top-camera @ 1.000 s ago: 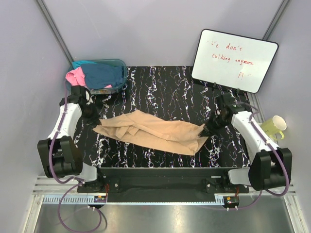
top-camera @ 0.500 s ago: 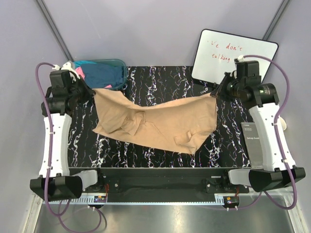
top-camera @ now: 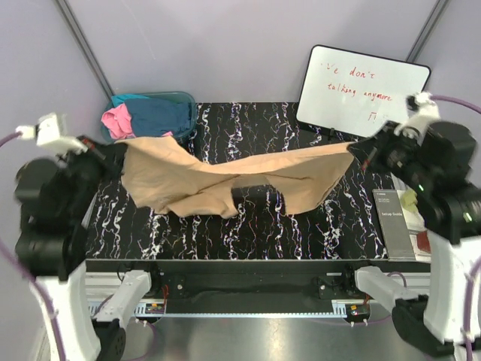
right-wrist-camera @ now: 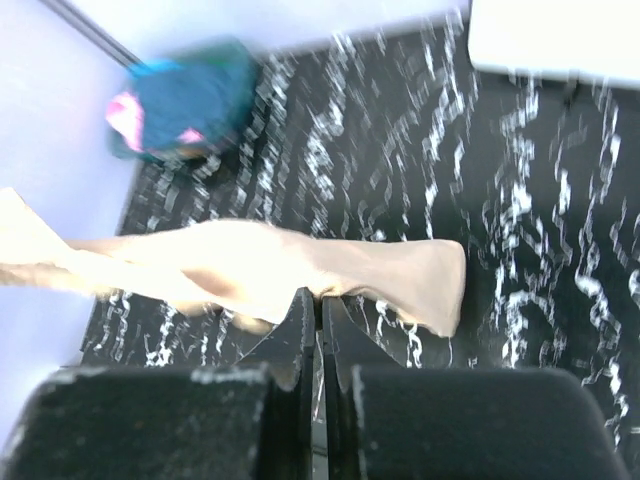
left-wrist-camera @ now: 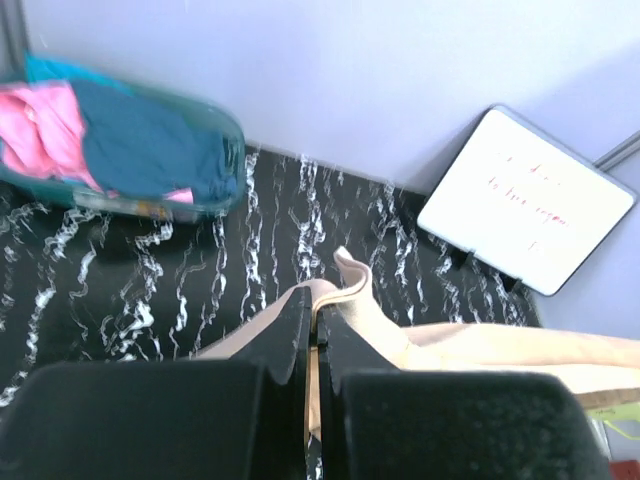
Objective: Fold and stack the t-shirts
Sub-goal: Flatten out the tshirt
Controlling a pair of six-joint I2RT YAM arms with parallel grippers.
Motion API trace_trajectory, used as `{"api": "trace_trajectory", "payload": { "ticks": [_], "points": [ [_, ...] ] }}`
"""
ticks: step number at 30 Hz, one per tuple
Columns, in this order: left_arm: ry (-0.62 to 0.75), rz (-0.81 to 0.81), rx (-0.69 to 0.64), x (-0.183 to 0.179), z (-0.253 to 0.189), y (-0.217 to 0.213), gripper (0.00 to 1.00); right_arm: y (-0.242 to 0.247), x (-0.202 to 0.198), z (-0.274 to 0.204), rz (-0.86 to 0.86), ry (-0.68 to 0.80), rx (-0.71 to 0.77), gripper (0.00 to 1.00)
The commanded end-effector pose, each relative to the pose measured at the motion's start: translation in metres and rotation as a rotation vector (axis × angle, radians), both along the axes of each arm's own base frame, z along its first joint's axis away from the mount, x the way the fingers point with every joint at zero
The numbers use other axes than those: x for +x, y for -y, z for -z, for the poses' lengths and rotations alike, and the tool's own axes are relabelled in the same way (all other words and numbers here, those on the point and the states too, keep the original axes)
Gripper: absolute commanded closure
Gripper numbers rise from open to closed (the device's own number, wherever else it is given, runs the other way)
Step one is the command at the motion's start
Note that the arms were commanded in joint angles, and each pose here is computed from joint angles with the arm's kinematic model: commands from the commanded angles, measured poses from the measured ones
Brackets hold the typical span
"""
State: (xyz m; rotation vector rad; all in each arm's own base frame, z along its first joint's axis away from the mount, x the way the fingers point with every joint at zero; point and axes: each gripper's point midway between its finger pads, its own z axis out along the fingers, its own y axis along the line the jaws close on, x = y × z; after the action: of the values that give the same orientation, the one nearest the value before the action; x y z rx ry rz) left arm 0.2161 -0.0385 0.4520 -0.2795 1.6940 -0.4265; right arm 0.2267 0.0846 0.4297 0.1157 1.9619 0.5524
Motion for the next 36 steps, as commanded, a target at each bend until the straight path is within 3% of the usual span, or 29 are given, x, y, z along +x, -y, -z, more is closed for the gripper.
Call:
{"api": "trace_trajectory", "payload": {
  "ticks": [1, 8, 11, 14, 17, 23, 26, 29, 36],
  "points": [
    [0.145, -0.048, 0.030, -0.064, -0.037, -0.009, 1.00, 0.006, -0.065, -0.051, -0.056, 0.234, -0.023, 1.00],
    [0.305, -0.012, 0.028, -0.140, -0.078, -0.002, 1.00, 0.013, -0.133, -0.087, -0.084, 0.399, -0.034, 1.00],
    [0.367, -0.038, 0.021, -0.161, -0.096, -0.005, 1.00, 0.019, -0.146, -0.104, -0.051, 0.462, -0.020, 1.00],
    [0.369, -0.081, 0.018, -0.153, -0.111, -0.013, 1.00, 0.026, -0.140, -0.111, 0.003, 0.462, -0.008, 1.00],
    [0.302, -0.096, -0.004, -0.112, -0.115, -0.015, 1.00, 0.029, -0.116, -0.106, 0.041, 0.424, -0.002, 1.00],
    [0.104, -0.033, -0.001, 0.021, -0.105, -0.006, 1.00, 0.030, -0.043, -0.065, 0.117, 0.271, -0.026, 1.00],
    [-0.104, 0.040, -0.011, 0.114, -0.053, 0.005, 1.00, 0.030, 0.002, -0.021, 0.150, 0.159, -0.061, 1.00],
    [-0.267, 0.032, 0.005, 0.171, 0.003, 0.004, 1.00, 0.029, 0.038, 0.017, 0.165, 0.078, -0.091, 1.00],
    [-0.573, 0.108, 0.047, 0.239, 0.124, 0.025, 1.00, 0.040, 0.114, 0.101, 0.229, -0.110, -0.235, 1.00]
  ]
}}
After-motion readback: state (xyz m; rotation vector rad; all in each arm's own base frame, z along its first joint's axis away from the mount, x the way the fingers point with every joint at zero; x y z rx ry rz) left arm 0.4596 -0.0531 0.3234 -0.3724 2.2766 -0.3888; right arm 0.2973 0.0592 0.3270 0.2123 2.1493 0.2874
